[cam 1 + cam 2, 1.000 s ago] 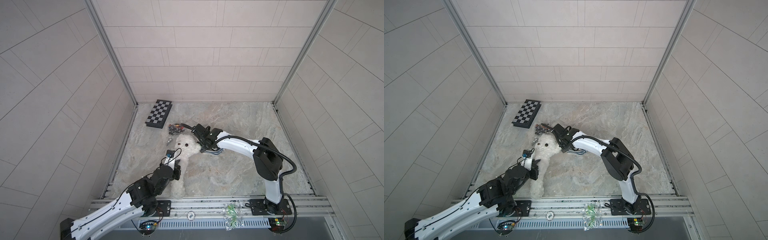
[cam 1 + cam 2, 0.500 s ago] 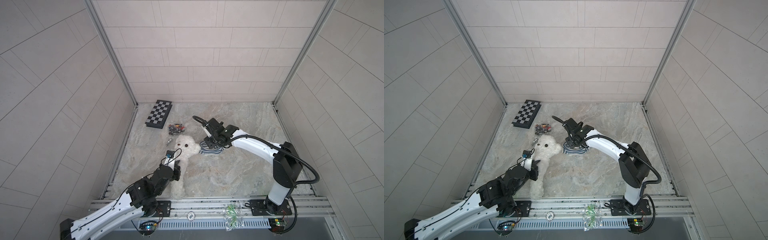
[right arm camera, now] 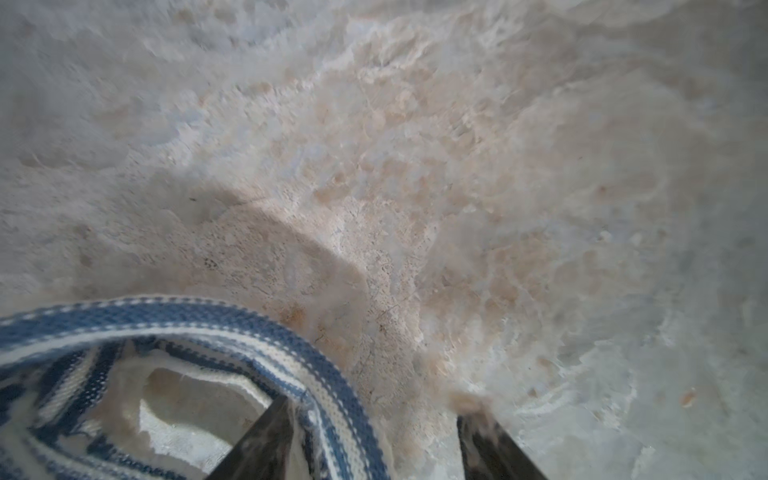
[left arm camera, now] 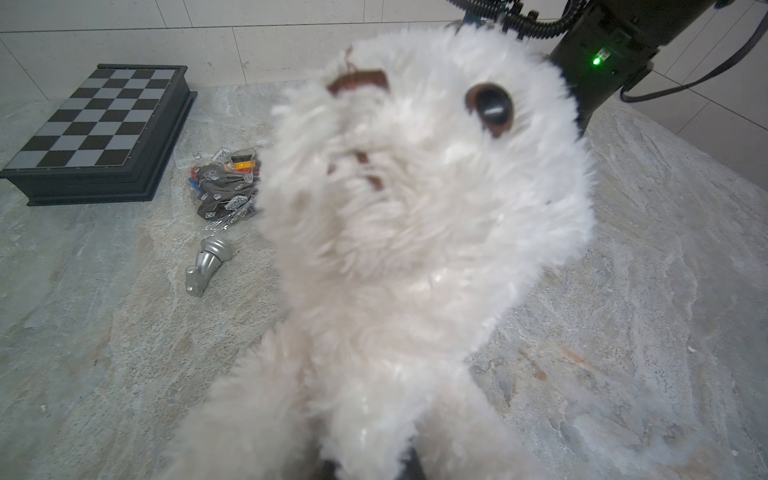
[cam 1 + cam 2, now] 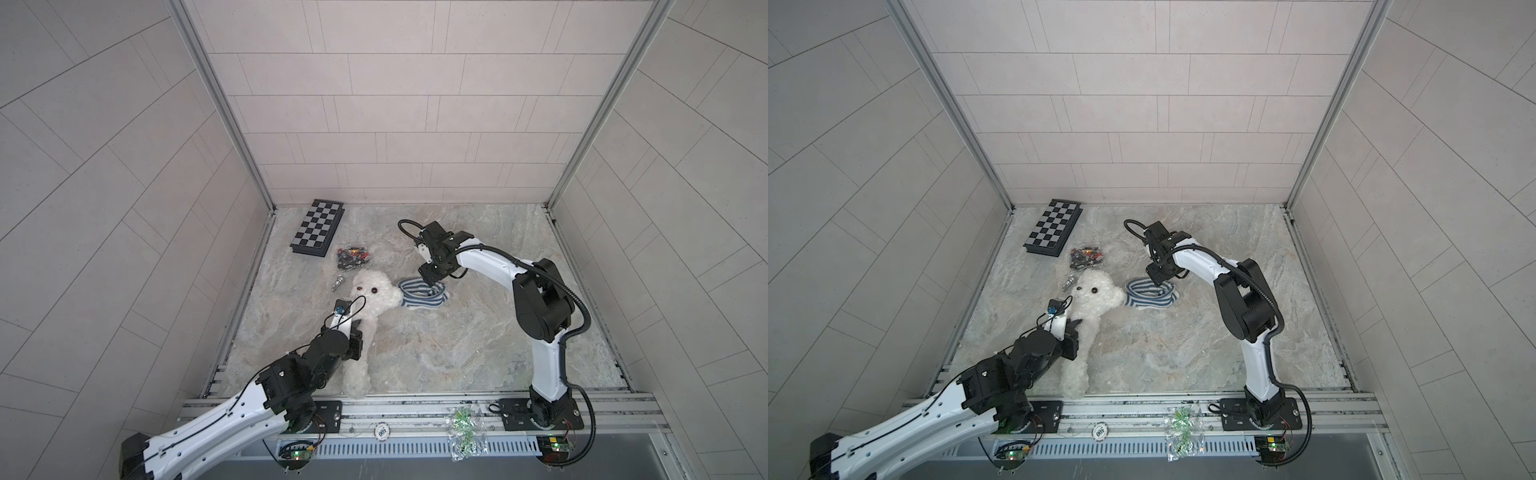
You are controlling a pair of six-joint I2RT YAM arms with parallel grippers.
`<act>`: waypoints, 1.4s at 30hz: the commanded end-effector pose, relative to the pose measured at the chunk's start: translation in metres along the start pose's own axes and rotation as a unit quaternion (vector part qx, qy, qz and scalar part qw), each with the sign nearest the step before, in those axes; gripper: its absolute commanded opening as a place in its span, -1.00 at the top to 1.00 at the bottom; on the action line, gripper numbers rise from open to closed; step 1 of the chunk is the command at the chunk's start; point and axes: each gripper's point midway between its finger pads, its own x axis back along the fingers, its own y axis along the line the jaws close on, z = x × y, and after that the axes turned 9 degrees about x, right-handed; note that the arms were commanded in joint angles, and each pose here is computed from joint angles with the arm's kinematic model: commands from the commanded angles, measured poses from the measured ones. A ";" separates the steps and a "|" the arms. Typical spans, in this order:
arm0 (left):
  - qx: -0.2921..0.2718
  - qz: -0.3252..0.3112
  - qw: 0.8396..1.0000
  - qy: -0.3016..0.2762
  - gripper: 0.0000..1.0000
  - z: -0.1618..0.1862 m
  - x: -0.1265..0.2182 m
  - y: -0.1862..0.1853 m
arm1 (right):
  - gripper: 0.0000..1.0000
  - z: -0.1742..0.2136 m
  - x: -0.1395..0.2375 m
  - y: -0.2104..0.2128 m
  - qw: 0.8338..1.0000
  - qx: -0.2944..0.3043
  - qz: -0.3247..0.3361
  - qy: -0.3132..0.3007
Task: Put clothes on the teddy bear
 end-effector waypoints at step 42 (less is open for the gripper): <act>-0.014 0.009 1.000 -0.013 1.00 -0.024 -0.003 -0.012 | 0.48 0.083 0.052 0.070 0.989 0.052 0.092 -0.104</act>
